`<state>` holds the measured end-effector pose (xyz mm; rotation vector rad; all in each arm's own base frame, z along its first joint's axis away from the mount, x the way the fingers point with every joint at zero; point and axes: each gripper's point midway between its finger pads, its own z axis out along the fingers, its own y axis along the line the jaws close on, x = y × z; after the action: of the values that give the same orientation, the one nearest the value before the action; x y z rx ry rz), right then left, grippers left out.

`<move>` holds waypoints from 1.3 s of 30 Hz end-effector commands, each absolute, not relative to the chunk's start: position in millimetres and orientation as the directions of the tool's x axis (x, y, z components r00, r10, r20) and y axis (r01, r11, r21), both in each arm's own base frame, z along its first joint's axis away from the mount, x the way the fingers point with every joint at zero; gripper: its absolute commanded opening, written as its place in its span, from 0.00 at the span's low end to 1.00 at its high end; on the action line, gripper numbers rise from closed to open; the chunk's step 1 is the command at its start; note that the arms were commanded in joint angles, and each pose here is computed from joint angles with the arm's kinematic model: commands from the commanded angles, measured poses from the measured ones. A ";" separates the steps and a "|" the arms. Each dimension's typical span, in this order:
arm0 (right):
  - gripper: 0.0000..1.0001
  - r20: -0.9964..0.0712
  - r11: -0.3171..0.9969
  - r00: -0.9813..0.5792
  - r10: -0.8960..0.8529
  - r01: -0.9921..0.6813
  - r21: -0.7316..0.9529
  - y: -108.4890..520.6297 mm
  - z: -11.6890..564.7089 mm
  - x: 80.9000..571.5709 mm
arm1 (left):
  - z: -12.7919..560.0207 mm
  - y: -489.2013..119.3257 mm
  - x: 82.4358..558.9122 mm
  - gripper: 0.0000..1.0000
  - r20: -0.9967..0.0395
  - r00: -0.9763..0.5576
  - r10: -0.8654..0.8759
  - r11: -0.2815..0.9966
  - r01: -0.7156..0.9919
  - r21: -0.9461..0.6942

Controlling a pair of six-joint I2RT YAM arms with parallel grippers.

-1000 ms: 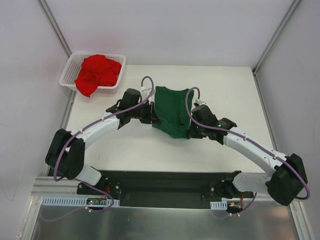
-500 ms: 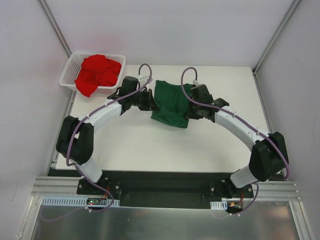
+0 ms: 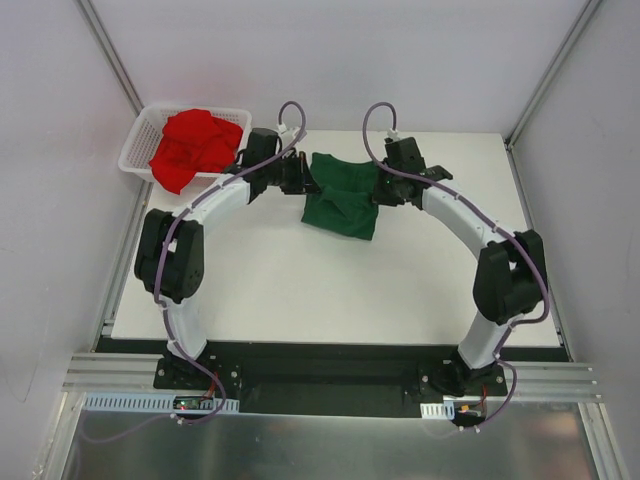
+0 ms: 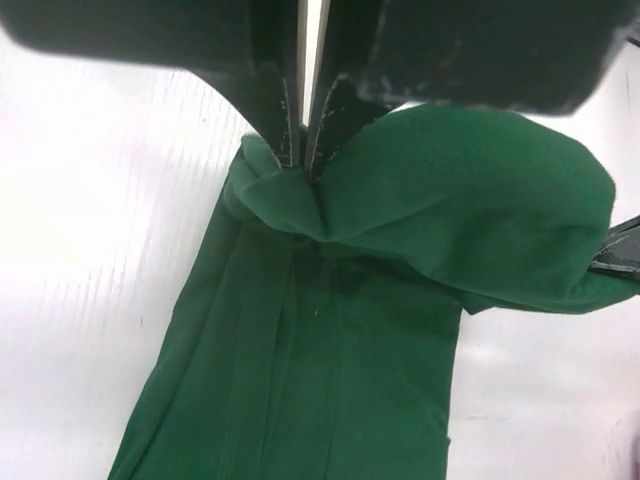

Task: Fold and stack the t-shirts
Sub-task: Fold the long partially folded tshirt into a neat square

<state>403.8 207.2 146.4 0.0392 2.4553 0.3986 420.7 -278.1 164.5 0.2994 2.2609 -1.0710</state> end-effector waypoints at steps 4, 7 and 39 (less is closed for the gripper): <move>0.01 -0.661 0.943 -0.743 0.105 -0.136 0.303 213.4 138.2 456.9 | 152.9 -275.0 463.4 0.00 -0.656 -0.753 -0.050 0.661 0.467 -0.587; 0.01 -0.665 0.946 -0.740 0.102 -0.134 0.294 211.6 128.0 474.1 | 137.6 -270.5 478.6 0.00 -0.645 -0.762 -0.058 0.676 0.445 -0.587; 0.56 -0.685 0.940 -0.709 0.171 -0.090 0.329 191.2 115.2 544.5 | 134.5 -269.2 567.7 0.99 -0.672 -0.727 -0.140 0.628 0.460 -0.628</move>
<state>533.1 189.0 99.0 0.0639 2.3647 0.4136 557.5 -272.3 113.0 0.2307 2.2007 -1.0840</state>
